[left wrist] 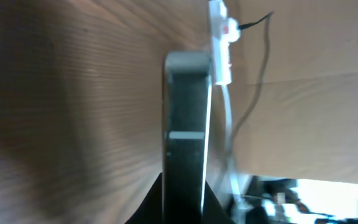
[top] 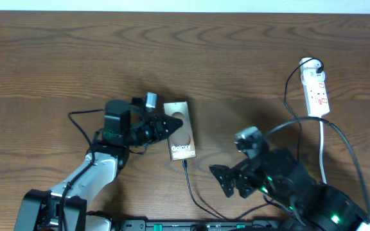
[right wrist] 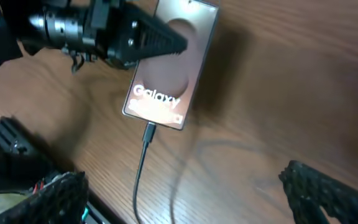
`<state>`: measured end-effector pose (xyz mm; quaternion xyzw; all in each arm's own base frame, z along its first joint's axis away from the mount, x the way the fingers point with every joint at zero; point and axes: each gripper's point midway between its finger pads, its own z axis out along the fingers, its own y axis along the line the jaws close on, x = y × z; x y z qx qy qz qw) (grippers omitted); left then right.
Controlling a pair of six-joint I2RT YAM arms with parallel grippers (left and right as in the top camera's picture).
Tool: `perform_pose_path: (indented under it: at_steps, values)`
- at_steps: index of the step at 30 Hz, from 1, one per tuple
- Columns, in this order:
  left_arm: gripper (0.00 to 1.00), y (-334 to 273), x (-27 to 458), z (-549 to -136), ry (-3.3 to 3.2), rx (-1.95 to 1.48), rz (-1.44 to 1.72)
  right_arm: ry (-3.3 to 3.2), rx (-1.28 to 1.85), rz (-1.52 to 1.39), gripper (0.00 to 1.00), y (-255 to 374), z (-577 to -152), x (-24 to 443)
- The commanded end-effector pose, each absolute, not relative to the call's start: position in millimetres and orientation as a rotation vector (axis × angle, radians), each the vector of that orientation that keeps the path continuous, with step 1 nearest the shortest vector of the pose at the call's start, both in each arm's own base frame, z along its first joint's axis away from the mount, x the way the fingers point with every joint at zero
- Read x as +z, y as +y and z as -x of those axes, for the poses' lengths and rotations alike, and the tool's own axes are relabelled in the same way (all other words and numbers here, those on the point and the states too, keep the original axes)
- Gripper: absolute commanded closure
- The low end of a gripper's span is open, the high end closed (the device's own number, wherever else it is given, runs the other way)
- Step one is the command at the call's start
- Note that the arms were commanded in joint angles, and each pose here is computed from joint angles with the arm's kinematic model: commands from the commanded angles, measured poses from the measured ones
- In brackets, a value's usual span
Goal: Plug charger to phone and switch on socket
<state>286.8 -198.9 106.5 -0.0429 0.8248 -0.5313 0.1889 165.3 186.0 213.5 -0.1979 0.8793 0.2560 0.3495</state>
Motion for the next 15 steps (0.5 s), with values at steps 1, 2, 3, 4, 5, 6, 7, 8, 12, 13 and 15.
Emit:
perform_pose_path:
  at_steps: [1, 2, 3, 4, 5, 6, 7, 8, 12, 13, 15]
  values:
    - [0.92, -200.9, 100.3, -295.0, 2.279, -1.311, -0.054, 2.246, 0.616, 0.441, 0.01, 169.5, -167.5, 225.0]
    - [0.93, -201.5, 96.7, -294.8, 2.285, -1.299, -0.065, 2.251, 0.613, 0.441, 0.01, 168.6, -166.7, 224.0]
    - [0.93, -201.5, 92.9, -295.1, 2.294, -1.289, -0.066, 2.261, 0.612, 0.435, 0.01, 167.7, -165.9, 222.5]
    - [0.92, -201.6, 89.3, -294.9, 2.302, -1.284, -0.071, 2.271, 0.612, 0.428, 0.01, 167.0, -165.2, 220.9]
    - [0.92, -201.3, 84.6, -295.4, 2.314, -1.278, -0.07, 2.279, 0.611, 0.422, 0.01, 166.4, -164.6, 219.6]
    - [0.92, -201.2, 80.1, -296.9, 2.321, -1.27, -0.073, 2.285, 0.61, 0.419, 0.01, 165.8, -164.2, 218.7]
    - [0.92, -202.0, 77.6, -299.6, 2.321, -1.269, -0.075, 2.289, 0.608, 0.419, 0.01, 165.4, -163.6, 217.8]
    - [0.93, -202.9, 76.4, -302.8, 2.318, -1.27, -0.076, 2.294, 0.608, 0.415, 0.01, 165.0, -163.4, 217.2]
    - [0.92, -209.2, 77.0, -324.9, 2.308, -1.272, -0.082, 2.305, 0.602, 0.415, 0.01, 163.7, -162.1, 215.1]
    - [0.93, -211.7, 78.6, -330.7, 2.303, -1.279, -0.088, 2.308, 0.6, 0.415, 0.01, 163.3, -161.8, 214.5]
    - [0.93, -216.5, 80.4, -344.6, 2.303, -1.286, -0.093, 2.312, 0.598, 0.416, 0.01, 162.8, -161.4, 213.7]
